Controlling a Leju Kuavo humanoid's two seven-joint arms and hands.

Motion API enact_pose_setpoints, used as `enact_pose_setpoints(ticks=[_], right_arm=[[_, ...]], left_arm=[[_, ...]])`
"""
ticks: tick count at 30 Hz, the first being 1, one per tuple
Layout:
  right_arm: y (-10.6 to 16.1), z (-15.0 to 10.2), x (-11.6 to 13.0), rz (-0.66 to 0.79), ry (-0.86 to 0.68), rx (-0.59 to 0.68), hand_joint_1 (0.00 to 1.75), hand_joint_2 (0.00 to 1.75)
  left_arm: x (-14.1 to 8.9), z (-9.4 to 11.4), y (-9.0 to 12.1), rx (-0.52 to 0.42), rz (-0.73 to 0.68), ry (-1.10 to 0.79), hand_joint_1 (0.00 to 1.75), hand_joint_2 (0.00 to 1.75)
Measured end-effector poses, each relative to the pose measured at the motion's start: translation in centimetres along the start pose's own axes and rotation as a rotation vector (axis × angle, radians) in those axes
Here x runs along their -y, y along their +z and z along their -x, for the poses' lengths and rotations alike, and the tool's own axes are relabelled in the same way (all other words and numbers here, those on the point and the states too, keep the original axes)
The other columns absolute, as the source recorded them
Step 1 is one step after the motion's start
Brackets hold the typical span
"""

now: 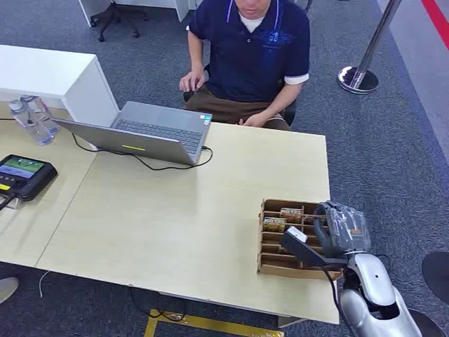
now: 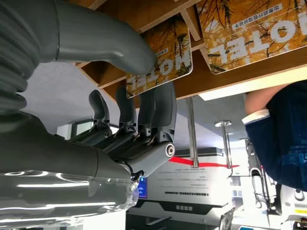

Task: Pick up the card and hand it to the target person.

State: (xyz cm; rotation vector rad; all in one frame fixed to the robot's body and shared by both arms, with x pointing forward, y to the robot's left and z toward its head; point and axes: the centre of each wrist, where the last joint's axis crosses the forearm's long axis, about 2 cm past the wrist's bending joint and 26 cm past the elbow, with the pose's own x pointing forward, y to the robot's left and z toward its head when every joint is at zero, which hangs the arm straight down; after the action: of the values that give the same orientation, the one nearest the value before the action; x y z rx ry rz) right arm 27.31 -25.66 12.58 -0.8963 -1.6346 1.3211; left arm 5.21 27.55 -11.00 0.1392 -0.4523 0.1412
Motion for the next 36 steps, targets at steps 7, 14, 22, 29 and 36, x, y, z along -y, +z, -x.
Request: enact_pose_setpoints(ticks=[7, 14, 22, 29, 36], right_arm=[[0.0, 0.0, 0.0, 0.0, 0.0, 0.003, 1.54, 1.75], [0.0, 0.0, 0.01, 0.0, 0.0, 0.005, 1.54, 1.75], [0.0, 0.0, 0.01, 0.0, 0.0, 0.005, 1.52, 1.75], [0.0, -0.01, 0.01, 0.0, 0.0, 0.005, 1.55, 1.75], [-0.01, -0.01, 0.01, 0.0, -0.001, 0.006, 1.57, 1.75]], left_arm=[[0.0, 0.0, 0.0, 0.0, 0.0, 0.0, 0.0, 1.75], [0.0, 0.0, 0.0, 0.0, 0.0, 0.0, 0.0, 1.75], [0.0, 0.0, 0.0, 0.0, 0.0, 0.0, 0.0, 1.75], [0.0, 0.0, 0.0, 0.0, 0.0, 0.0, 0.0, 1.75], [0.0, 0.0, 0.0, 0.0, 0.002, 0.0, 0.0, 0.0]])
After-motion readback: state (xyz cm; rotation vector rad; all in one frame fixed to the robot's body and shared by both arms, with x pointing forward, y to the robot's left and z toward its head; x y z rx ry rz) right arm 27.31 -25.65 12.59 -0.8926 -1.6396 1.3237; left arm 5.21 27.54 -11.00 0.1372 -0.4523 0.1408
